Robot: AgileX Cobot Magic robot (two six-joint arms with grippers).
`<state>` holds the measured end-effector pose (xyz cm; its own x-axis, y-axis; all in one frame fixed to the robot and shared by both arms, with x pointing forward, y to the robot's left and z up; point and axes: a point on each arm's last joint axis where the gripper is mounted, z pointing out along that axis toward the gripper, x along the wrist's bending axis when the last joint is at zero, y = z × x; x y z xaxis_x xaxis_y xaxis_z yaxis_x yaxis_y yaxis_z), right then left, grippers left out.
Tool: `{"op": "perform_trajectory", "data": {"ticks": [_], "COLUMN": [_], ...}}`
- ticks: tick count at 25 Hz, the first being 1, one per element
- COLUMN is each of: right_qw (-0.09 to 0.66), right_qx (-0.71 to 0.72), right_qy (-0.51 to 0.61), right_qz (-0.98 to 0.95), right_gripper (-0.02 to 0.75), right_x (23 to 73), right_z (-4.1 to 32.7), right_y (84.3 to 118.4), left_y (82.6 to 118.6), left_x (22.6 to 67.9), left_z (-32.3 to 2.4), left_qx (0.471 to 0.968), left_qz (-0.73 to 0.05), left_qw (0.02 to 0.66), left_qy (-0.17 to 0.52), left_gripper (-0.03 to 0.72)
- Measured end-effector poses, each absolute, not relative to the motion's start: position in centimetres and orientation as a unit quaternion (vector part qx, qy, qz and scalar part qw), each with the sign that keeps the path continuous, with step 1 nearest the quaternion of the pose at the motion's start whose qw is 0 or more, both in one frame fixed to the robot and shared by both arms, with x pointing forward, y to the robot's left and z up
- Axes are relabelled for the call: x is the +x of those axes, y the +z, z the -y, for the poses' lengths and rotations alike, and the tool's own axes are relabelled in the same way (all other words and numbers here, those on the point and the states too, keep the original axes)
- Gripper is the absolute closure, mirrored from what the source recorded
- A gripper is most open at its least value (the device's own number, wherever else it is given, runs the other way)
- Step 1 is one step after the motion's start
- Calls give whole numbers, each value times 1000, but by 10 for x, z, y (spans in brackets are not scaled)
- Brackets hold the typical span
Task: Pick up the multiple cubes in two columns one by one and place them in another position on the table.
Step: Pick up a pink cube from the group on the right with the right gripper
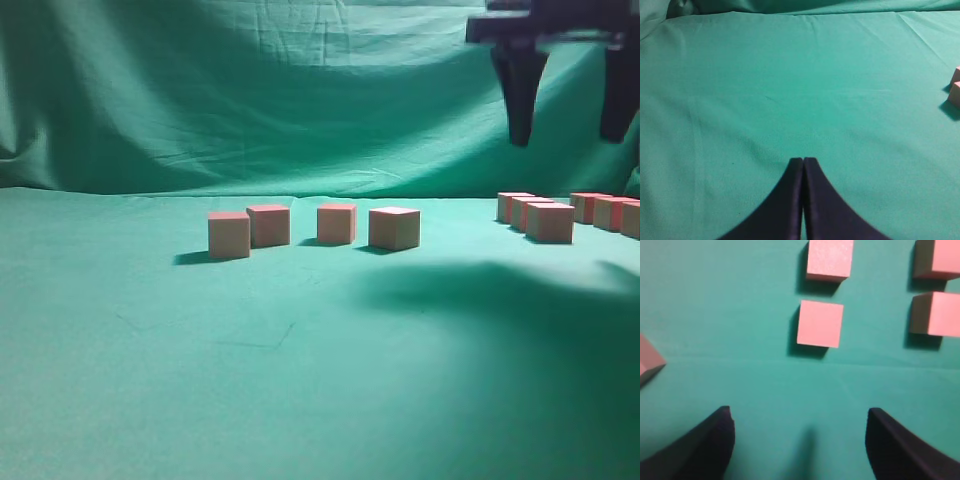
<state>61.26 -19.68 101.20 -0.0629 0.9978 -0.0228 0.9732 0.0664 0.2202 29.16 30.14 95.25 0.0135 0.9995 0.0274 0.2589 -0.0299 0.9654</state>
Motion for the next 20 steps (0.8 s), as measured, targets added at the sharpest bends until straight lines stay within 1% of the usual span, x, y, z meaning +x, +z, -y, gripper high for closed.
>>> {"op": "perform_trajectory", "data": {"ticks": [4, 9, 14, 20], "right_qw": [79, 81, 85, 99], "right_qx": [699, 709, 709, 702], "right_qy": [71, 84, 98, 103], "right_qz": [-707, -696, -693, -698], "right_gripper": [237, 237, 237, 237], "right_x": [626, 639, 647, 652], "right_z": [201, 205, 203, 203], "right_y": [987, 966, 951, 943], "left_y": [953, 953, 953, 953], "left_x": [292, 292, 292, 292], "left_z": [-301, -301, -301, -301], "left_qx": [571, 571, 571, 571], "left_qz": [-551, -551, -551, -551], "left_qw": [426, 426, 426, 426], "left_qy": [435, 435, 435, 435], "left_gripper": [688, 688, 688, 688]}}
